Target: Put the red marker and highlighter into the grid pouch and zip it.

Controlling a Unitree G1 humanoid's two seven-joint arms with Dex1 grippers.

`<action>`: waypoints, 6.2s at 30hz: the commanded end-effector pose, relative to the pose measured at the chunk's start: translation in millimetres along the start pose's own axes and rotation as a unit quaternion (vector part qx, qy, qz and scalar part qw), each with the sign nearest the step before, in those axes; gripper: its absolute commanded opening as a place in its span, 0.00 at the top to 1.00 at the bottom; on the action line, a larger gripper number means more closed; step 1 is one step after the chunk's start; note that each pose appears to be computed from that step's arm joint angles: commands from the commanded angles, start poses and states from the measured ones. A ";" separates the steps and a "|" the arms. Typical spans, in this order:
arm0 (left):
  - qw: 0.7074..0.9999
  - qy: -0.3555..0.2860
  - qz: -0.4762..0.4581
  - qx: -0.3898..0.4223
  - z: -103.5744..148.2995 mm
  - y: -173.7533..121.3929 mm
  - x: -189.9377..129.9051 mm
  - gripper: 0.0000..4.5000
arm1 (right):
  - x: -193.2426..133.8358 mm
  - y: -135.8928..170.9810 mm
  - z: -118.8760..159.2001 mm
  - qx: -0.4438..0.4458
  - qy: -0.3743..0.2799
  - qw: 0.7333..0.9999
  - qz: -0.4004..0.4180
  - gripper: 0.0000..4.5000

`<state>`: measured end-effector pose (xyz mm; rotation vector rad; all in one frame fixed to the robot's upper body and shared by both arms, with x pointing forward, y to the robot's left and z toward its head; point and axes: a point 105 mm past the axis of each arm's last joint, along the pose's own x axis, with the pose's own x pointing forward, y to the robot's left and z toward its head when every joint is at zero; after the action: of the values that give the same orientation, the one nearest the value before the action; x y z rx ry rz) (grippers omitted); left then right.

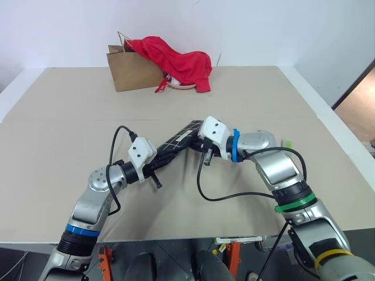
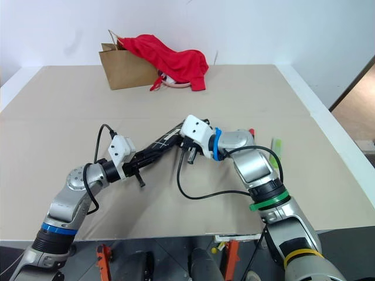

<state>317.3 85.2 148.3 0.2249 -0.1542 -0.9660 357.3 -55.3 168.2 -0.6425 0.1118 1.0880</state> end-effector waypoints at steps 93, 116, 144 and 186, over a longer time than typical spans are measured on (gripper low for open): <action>0.993 -0.079 -0.084 -0.038 -6.0 -12.2 -41.3 1.00 | -197.0 -92.5 -49.1 0.118 -0.003 0.934 -0.339 0.76; 0.991 -0.091 -0.092 -0.040 -4.2 -18.6 -34.2 1.00 | -127.8 12.3 -31.2 -0.065 0.086 0.994 0.016 0.76; 0.991 -0.093 -0.093 -0.040 -3.9 -20.2 -32.8 1.00 | -58.8 12.4 -5.9 -0.160 0.064 0.982 0.074 0.76; 0.991 -0.095 -0.088 -0.043 -3.2 -21.5 -33.6 1.00 | -137.2 -66.2 -126.1 0.252 0.138 0.910 -0.300 0.02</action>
<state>285.8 102.6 127.1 0.0476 -0.2161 -1.1565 371.4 -237.5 142.3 -0.3007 0.4171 0.4189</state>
